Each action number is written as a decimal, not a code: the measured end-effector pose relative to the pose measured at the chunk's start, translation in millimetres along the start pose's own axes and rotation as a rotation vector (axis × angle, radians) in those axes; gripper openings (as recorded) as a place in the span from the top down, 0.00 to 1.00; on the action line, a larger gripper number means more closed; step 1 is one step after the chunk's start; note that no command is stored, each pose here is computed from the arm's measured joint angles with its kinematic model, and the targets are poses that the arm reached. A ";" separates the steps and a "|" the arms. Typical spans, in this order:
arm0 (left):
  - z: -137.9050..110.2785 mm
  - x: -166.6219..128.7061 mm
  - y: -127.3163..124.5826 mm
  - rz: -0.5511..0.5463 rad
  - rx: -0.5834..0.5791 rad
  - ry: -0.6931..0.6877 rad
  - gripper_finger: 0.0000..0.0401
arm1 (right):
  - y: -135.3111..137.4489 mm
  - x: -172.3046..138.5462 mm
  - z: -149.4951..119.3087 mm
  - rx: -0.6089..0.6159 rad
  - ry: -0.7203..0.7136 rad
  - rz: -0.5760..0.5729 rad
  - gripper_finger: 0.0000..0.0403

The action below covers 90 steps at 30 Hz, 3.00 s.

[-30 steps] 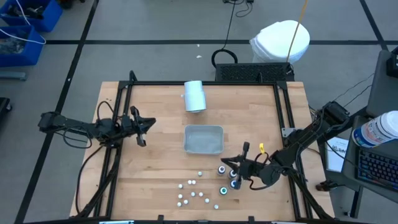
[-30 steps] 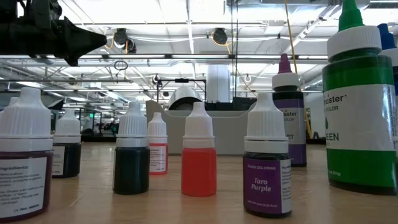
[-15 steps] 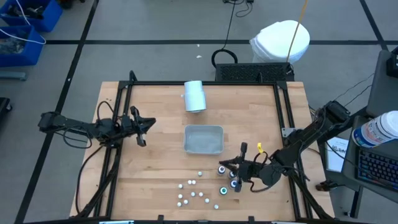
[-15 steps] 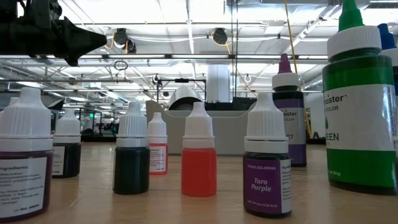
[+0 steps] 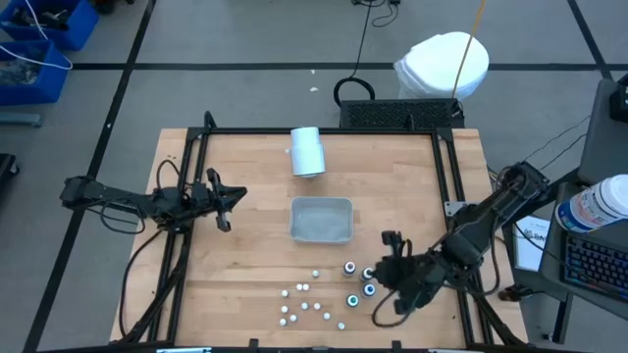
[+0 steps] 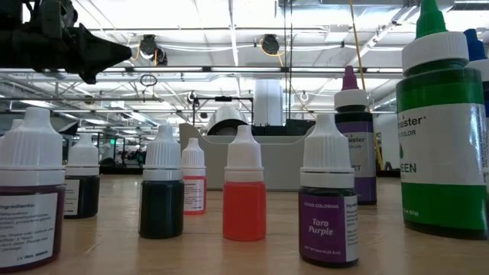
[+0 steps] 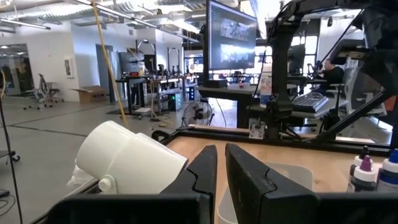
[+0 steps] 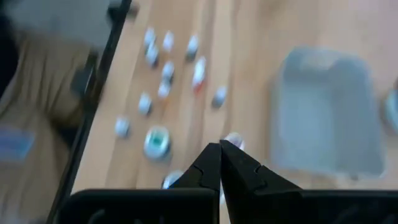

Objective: Pick & Place food coloring
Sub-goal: Put the purple food coloring bottle into the gray bin

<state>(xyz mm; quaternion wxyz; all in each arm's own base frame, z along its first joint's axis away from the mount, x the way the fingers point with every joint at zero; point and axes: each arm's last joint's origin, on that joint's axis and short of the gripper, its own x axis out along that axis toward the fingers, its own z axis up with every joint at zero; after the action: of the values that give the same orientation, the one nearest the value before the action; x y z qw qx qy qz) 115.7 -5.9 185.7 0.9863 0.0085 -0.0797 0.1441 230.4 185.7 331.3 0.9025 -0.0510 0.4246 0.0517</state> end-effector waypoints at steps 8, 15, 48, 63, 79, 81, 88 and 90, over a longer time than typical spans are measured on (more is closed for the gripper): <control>-0.9 0.0 0.0 0.000 -0.019 0.009 0.90 | 21.1 0.3 -11.3 0.044 -0.033 0.059 1.00; -1.6 0.0 -0.1 0.000 -0.016 0.015 0.90 | 27.4 8.9 -15.4 0.016 -0.073 0.090 1.00; -1.5 0.0 0.0 0.000 -0.016 0.015 0.90 | 22.8 11.5 -12.8 -0.032 -0.078 0.075 1.00; -1.5 0.0 0.0 0.000 -0.016 0.015 0.90 | 19.3 13.0 -10.7 -0.013 -0.081 0.068 1.00; -1.5 0.0 -0.1 0.000 -0.015 0.015 0.90 | 19.4 13.0 -10.7 -0.012 -0.081 0.070 1.00; -1.6 0.0 0.0 0.000 -0.015 0.015 0.90 | 19.4 13.1 -10.7 -0.012 -0.080 0.070 1.00; -1.5 0.0 0.0 0.000 -0.015 0.015 0.90 | 19.4 13.1 -10.7 -0.012 -0.080 0.070 1.00; -1.7 0.0 -0.1 0.000 -0.014 0.015 0.90 | 19.4 13.1 -10.8 -0.012 -0.080 0.070 1.00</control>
<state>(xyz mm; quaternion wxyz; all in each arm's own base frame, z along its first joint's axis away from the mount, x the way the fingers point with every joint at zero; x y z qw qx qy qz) 116.0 -5.9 184.1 0.9869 0.0004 -0.0732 0.1436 227.9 204.1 313.4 0.9161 -0.0394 0.3892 0.0878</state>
